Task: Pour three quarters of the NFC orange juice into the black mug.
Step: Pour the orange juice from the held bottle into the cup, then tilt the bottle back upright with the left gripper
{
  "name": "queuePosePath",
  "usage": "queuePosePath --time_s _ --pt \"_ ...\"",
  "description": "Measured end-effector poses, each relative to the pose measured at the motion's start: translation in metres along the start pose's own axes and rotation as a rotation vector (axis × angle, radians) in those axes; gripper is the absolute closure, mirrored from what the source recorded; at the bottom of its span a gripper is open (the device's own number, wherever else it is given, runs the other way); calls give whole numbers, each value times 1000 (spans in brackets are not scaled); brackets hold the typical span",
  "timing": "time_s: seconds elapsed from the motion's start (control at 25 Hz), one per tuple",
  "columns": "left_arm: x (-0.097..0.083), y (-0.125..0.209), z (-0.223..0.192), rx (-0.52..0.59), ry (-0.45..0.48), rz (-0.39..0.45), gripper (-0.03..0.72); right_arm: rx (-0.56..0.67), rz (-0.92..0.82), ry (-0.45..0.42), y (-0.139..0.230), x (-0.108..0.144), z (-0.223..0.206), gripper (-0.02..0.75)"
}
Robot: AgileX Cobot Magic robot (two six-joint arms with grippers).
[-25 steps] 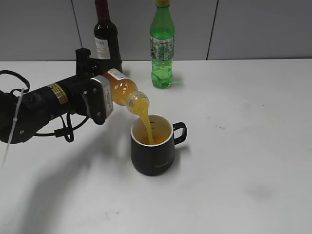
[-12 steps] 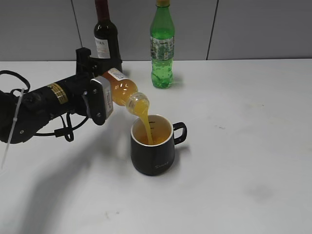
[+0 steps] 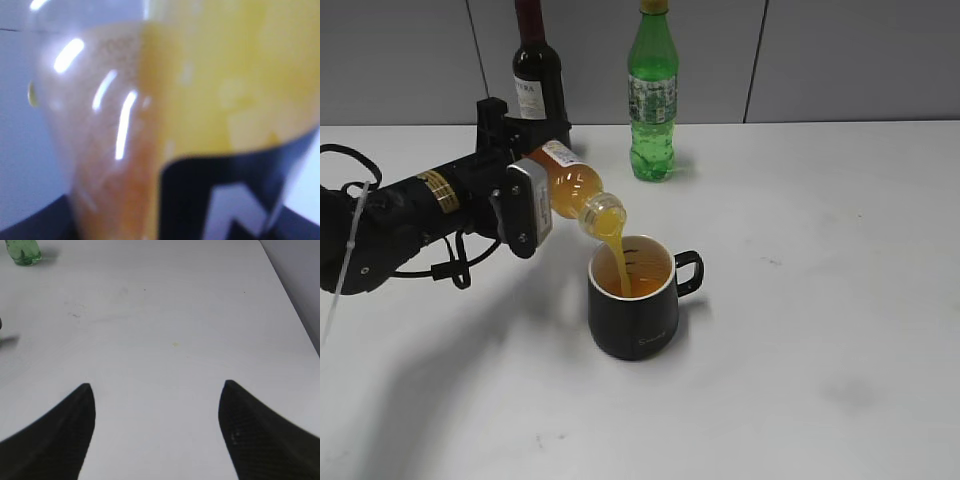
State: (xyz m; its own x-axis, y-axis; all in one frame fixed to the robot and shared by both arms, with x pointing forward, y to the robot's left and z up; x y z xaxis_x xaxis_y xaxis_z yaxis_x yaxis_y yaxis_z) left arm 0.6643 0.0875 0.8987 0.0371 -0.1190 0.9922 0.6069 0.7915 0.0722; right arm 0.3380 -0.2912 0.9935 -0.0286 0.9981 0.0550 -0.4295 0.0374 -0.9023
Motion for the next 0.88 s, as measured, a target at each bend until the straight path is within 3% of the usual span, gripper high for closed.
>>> queuePosePath --time_s 0.88 --pt "6 1 -2 1 -21 -26 217 0 0 0 0 0 0 155"
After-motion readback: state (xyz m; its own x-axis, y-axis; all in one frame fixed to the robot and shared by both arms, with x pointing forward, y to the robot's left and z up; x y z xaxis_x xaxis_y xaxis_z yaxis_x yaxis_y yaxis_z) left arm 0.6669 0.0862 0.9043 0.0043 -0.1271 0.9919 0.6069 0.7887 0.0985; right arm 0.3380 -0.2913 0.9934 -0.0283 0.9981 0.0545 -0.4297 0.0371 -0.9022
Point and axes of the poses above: a point on each arm's last joint axis where the gripper is mounted, z pointing back along that axis away from the gripper, x along the wrist's bending axis when the last joint is at zero, y = z × x, the point moved 10 cm from there along -z, pointing out along that axis toward the gripper, and after that the axes turned 1 degree about -z, right-handed, at the moved point
